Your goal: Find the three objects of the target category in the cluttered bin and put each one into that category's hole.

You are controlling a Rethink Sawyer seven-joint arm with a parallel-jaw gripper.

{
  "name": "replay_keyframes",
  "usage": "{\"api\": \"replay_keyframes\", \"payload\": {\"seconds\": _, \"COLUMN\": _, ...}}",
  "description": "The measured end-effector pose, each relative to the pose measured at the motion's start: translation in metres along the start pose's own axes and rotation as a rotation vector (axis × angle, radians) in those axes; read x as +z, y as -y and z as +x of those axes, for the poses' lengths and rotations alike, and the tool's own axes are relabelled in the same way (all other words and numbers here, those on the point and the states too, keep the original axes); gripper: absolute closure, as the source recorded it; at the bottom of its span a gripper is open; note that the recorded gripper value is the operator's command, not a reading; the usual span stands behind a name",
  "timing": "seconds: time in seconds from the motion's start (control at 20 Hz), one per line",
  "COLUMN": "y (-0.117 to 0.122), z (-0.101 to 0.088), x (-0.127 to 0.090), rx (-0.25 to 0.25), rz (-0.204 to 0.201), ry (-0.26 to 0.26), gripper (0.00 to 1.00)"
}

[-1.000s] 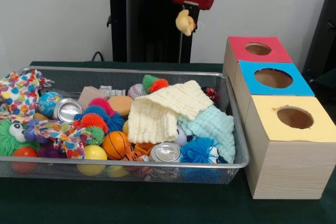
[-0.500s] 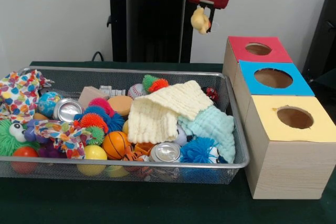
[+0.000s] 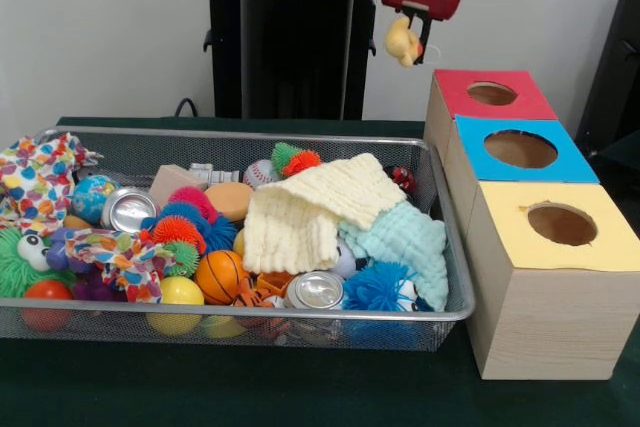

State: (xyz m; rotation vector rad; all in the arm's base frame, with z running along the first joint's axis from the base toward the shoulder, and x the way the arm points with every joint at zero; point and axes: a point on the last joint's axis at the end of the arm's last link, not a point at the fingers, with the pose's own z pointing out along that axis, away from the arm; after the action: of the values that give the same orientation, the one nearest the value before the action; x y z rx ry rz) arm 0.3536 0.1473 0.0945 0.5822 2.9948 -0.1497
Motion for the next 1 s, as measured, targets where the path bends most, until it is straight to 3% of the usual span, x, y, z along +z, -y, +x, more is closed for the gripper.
{"api": "replay_keyframes", "payload": {"seconds": 0.3, "y": -0.009, "z": 0.004, "x": 0.0, "rx": 0.016, "rz": 0.0, "ry": -0.001, "gripper": 1.0}}
{"api": "replay_keyframes", "payload": {"seconds": 0.6, "y": -0.033, "z": 0.022, "x": 0.002, "rx": 0.016, "rz": 0.005, "ry": -0.011, "gripper": 1.0}}
{"api": "replay_keyframes", "payload": {"seconds": 1.0, "y": -0.051, "z": 0.033, "x": -0.001, "rx": 0.034, "rz": 0.007, "ry": -0.003, "gripper": 1.0}}
